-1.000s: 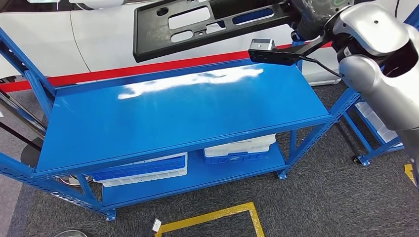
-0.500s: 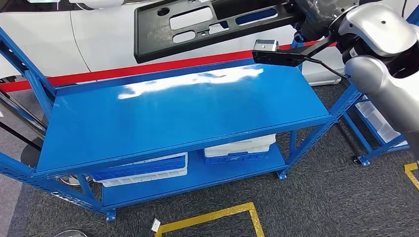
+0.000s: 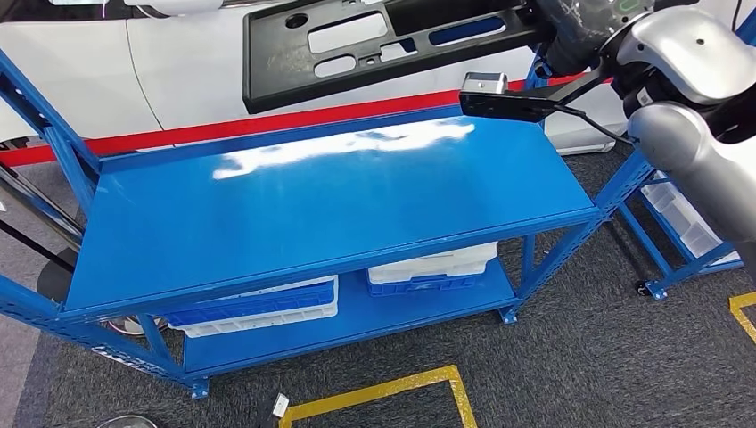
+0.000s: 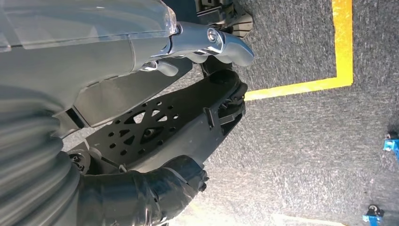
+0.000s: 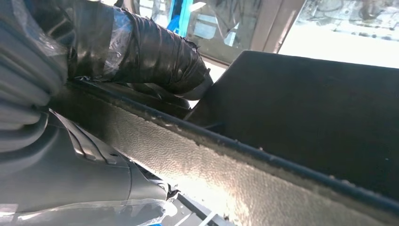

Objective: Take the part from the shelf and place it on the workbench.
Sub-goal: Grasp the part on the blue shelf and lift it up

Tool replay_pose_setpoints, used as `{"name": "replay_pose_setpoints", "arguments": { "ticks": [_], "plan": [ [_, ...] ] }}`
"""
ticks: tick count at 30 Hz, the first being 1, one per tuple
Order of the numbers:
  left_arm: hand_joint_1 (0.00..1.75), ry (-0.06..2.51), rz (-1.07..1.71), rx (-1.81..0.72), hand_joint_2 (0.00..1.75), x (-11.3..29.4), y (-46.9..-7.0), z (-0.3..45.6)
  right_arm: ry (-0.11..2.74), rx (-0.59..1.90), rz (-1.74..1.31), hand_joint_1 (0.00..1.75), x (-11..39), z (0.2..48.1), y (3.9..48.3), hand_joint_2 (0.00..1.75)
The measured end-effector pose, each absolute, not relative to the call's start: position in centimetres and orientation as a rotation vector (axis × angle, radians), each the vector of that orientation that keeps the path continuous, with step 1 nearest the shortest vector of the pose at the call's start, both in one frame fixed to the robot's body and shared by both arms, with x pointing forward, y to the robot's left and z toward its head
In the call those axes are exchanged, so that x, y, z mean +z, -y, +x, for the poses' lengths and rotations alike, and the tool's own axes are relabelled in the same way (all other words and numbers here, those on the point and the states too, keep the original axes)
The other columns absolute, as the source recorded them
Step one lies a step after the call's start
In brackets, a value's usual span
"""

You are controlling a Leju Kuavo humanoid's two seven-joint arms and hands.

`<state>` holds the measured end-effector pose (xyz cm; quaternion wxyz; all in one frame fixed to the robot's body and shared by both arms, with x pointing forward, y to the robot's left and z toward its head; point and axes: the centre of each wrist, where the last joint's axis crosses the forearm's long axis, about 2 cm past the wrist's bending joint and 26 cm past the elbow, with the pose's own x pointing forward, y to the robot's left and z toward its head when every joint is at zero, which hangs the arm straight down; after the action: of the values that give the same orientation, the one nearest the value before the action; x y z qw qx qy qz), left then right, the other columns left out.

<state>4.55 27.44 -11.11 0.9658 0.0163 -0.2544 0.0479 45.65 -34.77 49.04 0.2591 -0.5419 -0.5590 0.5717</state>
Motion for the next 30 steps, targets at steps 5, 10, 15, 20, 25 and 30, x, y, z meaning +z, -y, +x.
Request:
{"name": "replay_pose_setpoints", "arguments": {
  "ticks": [5,10,15,20,25,30],
  "plan": [
    [0.00,0.519,0.032,0.090,1.75,-11.09,-27.46,4.75,1.514,1.536,-1.476,1.75,49.01,45.60,34.82,1.75],
    [0.00,0.522,0.033,0.092,1.75,-11.09,-27.52,4.76,1.504,1.534,-1.475,1.75,48.76,45.56,34.76,1.75],
    [0.00,0.524,0.035,0.095,1.75,-11.09,-27.62,4.74,1.488,1.547,-1.467,1.75,48.76,45.54,34.71,1.75],
    [0.00,0.524,0.036,0.099,1.75,-11.09,-27.68,4.75,1.478,1.556,-1.470,1.75,48.89,45.44,34.83,1.75],
    [0.00,0.523,0.036,0.099,1.75,-11.10,-27.66,4.66,1.452,1.570,-1.466,1.75,48.24,45.46,35.27,1.75],
    [0.00,0.523,0.041,0.098,1.75,-11.11,-27.91,4.68,1.445,1.575,-1.464,1.75,48.05,45.44,35.43,1.75]
  ]
}}
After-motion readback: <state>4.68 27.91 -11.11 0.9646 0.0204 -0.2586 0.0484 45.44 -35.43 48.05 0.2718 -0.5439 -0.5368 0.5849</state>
